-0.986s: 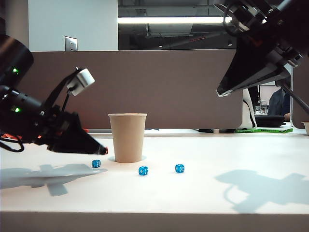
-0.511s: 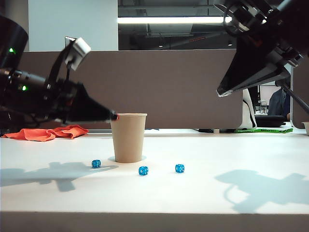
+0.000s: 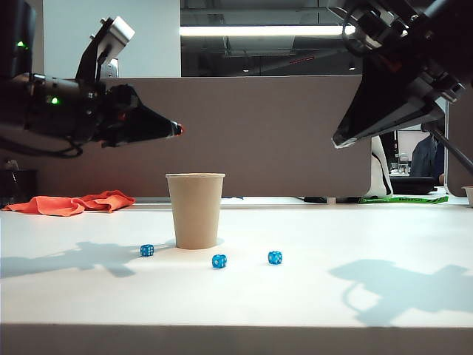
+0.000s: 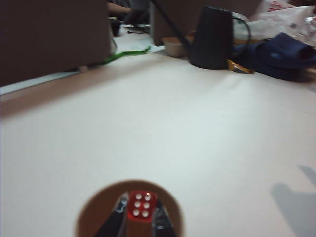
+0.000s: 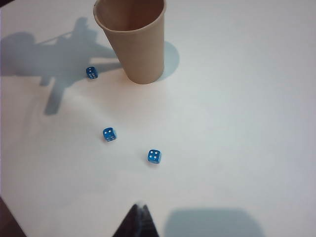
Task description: Pick up the dice with a different color and drop it into the paper cup.
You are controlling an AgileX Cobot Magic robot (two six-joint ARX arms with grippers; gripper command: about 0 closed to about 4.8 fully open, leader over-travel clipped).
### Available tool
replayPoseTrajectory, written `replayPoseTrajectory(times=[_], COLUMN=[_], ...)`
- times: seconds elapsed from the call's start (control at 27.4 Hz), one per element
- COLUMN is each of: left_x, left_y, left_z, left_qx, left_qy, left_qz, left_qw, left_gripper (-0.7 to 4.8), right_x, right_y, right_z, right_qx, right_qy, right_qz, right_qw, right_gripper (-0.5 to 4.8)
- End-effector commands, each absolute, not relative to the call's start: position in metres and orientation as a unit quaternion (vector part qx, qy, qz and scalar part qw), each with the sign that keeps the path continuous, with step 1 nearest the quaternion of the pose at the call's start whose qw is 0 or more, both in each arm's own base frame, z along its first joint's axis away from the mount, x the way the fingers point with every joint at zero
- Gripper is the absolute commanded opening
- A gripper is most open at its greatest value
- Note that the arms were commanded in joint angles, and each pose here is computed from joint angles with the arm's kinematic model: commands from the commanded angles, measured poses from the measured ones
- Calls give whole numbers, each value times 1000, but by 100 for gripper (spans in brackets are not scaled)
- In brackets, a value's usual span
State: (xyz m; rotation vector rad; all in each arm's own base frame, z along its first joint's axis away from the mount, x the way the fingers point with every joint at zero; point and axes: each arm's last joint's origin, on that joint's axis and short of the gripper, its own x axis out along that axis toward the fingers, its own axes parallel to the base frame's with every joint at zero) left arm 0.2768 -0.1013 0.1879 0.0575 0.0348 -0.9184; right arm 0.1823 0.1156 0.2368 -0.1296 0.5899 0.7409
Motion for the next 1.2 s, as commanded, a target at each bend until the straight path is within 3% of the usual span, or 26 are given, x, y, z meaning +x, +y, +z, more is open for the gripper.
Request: replayPoseTrajectory(times=[0.04,0.44,1.2], left_x=[284,297,301], left_y=[-102,-107,-108], left_z=[196,196,197], left_qx=[32,36,37], left_qy=[14,50,43], left_qz=[-423,-430,-436], left_qw=[906,901,898], left_gripper=[53,53,53], right_x=[183,183,183], right_y=[116,116,116], right_z=[239,239,239], right_qx=[-63,-63,-63], right_qy=[277,276,276], right_qz=[357,357,357], right_qw=[890,890,890], right_gripper=[-1,-1,-1])
